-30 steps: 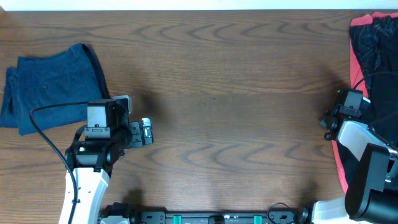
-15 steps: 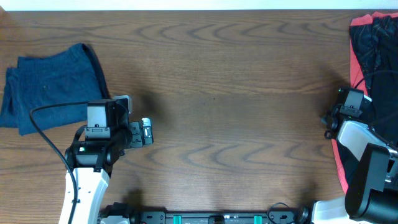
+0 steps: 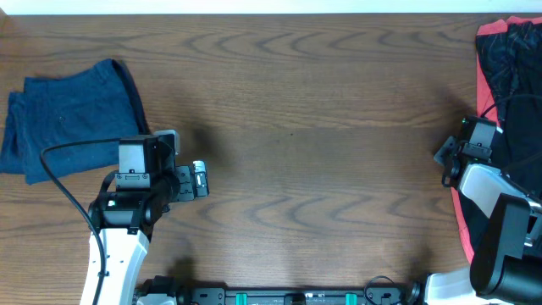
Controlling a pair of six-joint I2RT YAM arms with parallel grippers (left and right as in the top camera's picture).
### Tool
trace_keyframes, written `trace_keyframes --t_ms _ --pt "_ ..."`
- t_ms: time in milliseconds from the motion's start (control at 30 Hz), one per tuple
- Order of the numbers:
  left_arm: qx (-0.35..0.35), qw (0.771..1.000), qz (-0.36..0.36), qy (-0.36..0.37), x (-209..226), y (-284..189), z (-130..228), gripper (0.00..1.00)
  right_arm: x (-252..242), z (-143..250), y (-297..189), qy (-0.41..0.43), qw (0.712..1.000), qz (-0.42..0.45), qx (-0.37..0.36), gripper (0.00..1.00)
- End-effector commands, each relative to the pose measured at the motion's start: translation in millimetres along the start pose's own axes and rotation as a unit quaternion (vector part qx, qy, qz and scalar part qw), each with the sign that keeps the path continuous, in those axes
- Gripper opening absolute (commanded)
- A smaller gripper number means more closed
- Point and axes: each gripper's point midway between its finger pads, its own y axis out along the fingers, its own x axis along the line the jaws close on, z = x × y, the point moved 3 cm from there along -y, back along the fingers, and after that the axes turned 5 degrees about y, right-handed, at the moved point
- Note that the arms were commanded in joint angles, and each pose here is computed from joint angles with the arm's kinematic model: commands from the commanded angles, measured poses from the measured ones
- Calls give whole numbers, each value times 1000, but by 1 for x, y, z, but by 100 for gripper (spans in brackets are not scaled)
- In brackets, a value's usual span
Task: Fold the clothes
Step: 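Reach the right gripper into the black-and-red pile and grasp the black shirt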
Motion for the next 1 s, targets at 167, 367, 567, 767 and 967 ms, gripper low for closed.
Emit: trace_keyframes --t_ms 167,367,567,767,967 --pt "-6 1000 2 -8 0 -3 -5 98 -2 2 5 8 1000 6 10 54" --pt "-6 1000 2 -8 0 -3 -5 98 -4 1 5 8 1000 12 7 50" --pt "-6 1000 2 -8 0 -3 -5 98 -6 0 5 8 1000 22 3 26" --pt "-6 1000 2 -8 0 -3 -5 98 -6 -3 3 10 1000 19 -2 1" --pt "-6 1000 2 -8 0 -3 -5 98 -4 -19 -14 16 999 7 -30 1"
